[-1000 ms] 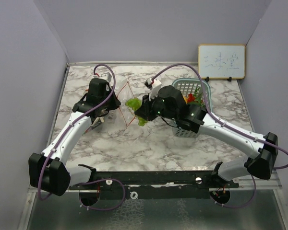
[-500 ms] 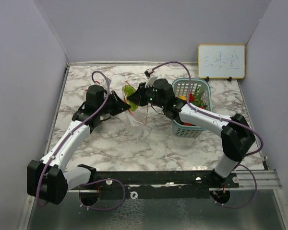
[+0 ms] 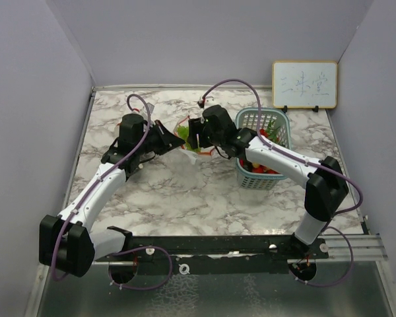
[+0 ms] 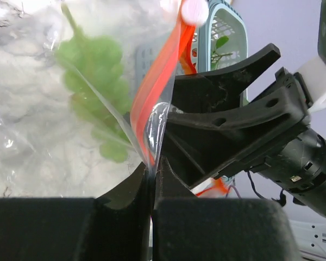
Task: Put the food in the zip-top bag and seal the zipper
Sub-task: Place the fake fruit in the zipper food storage bag, then pick up the fake fruit from the bin.
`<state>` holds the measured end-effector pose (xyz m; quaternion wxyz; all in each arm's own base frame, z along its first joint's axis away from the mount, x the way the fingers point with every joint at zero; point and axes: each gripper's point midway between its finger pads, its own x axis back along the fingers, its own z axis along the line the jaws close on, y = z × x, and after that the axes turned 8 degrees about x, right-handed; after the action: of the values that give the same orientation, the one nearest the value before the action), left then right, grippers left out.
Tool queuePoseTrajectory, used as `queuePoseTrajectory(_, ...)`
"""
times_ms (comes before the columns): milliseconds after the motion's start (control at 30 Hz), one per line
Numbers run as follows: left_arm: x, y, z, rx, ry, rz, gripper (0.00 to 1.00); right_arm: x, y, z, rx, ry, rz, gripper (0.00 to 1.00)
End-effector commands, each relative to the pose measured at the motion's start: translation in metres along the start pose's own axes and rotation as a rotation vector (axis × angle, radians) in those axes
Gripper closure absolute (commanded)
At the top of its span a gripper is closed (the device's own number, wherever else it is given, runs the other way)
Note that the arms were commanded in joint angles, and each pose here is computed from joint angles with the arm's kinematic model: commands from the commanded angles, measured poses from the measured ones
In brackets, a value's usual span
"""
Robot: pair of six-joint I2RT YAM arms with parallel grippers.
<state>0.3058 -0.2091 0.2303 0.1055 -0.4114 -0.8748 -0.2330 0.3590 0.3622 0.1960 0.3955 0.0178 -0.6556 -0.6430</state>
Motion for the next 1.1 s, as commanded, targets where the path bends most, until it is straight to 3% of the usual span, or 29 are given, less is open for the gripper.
queuePoseTrajectory(0, -0.005, 0.008, -0.009, -0.003, -0.025, -0.002, 1.0, 0.031, -0.011, -0.054, 0.12, -0.273, 0.122, 0.3)
queuePoseTrajectory(100, -0.009, 0.01, 0.0, -0.018, 0.013, -0.004, 1.0, 0.048, -0.002, -0.047, 0.162, -0.221, 0.128, 0.16)
queuePoseTrajectory(200, -0.013, 0.008, 0.015, -0.034, 0.059, 0.003, 1.0, 0.073, 0.027, -0.016, 0.181, -0.029, 0.009, 0.02)
queuePoseTrajectory(300, -0.018, 0.004, 0.028, -0.031, 0.089, 0.02, 1.0, 0.106, 0.049, -0.007, 0.134, 0.019, -0.071, 0.0)
queuePoseTrajectory(367, -0.021, 0.002, 0.031, -0.02, 0.09, 0.029, 1.0, 0.122, 0.053, -0.018, 0.088, -0.043, -0.076, 0.0)
queuePoseTrajectory(433, -0.022, 0.001, 0.03, -0.016, 0.079, 0.034, 1.0, 0.131, 0.043, -0.045, 0.035, -0.191, -0.012, 0.0)
queuePoseTrajectory(567, -0.023, 0.001, 0.026, -0.027, 0.063, 0.043, 1.0, 0.151, -0.011, -0.125, -0.08, -0.524, 0.255, 0.0)
queuePoseTrajectory(667, -0.023, -0.001, 0.026, -0.032, 0.055, 0.056, 1.0, 0.167, -0.044, -0.169, -0.159, -0.656, 0.377, 0.0)
queuePoseTrajectory(833, -0.023, -0.005, 0.027, -0.036, 0.045, 0.073, 1.0, 0.181, -0.058, -0.192, -0.189, -0.717, 0.402, 0.0)
queuePoseTrajectory(1067, -0.024, -0.008, 0.031, -0.034, 0.051, 0.086, 1.0, 0.18, -0.098, -0.184, -0.196, -0.669, 0.512, 0.0)
